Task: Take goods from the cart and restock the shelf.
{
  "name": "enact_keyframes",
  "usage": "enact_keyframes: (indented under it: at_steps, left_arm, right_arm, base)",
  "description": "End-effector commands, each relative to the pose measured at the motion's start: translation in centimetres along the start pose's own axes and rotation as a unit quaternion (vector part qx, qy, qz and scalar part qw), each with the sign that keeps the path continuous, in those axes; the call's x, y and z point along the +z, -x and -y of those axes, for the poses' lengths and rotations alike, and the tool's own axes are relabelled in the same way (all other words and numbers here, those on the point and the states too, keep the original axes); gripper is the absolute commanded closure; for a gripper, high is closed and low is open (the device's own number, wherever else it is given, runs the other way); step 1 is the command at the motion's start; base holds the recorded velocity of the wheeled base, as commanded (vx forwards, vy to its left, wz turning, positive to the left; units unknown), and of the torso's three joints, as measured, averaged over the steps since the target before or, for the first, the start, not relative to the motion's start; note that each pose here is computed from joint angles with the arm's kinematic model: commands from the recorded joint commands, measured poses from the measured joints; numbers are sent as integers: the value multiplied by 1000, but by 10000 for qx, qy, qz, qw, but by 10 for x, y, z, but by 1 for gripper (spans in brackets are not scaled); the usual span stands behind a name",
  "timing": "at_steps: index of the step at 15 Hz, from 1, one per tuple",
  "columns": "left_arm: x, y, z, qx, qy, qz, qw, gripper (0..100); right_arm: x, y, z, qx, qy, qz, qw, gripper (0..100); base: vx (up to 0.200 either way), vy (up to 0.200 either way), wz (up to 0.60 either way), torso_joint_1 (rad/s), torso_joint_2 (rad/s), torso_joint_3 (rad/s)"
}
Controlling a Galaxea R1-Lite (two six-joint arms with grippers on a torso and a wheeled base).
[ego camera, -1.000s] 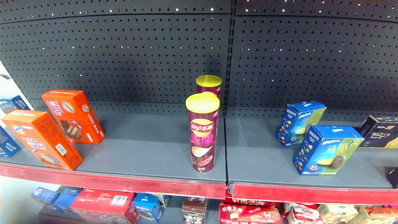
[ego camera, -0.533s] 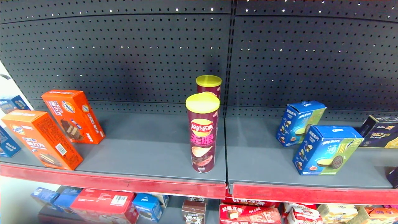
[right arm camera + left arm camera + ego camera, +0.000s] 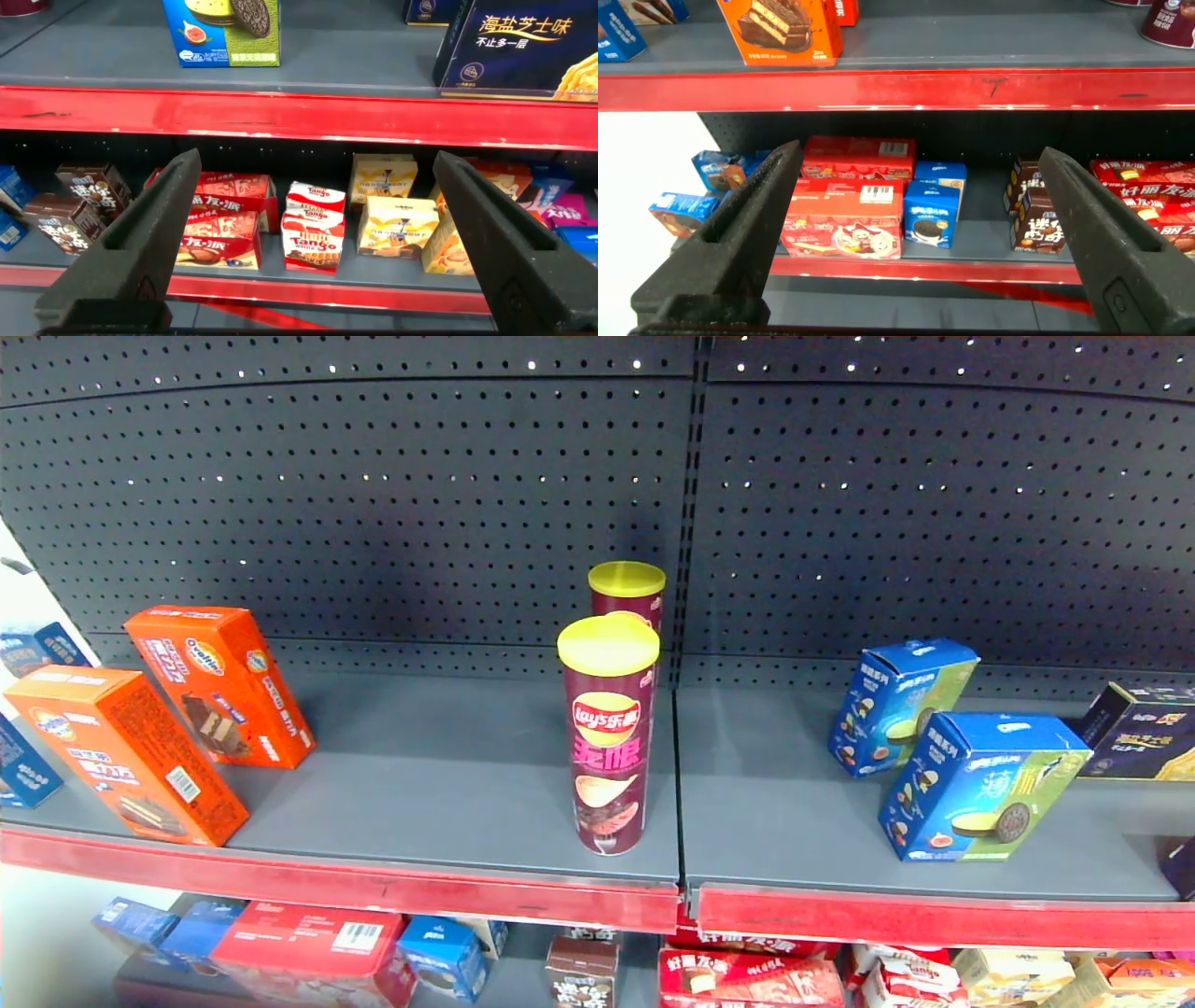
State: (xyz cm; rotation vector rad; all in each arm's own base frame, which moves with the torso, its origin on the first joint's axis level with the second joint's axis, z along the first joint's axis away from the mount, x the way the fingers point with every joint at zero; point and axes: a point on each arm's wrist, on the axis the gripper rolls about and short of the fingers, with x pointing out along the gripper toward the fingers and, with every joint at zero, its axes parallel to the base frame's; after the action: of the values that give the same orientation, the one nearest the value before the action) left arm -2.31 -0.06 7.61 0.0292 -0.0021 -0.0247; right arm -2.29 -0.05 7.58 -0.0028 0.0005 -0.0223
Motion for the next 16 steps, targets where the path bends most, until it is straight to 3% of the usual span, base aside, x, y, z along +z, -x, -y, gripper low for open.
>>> enact_keyframes:
  at_steps: [1, 16]
  left_arm:
    - [0, 0, 0, 0, 0, -9, 10000, 0]
    - [0, 0, 0, 0, 0, -9, 10000, 0]
  right_arm:
    - [0, 0, 0, 4, 2, -6, 10000, 0]
    - [0, 0, 0, 4, 2, -6, 10000, 0]
  base:
    - [0, 0, 0, 0, 0, 0]
    - [0, 0, 0, 0, 0, 0]
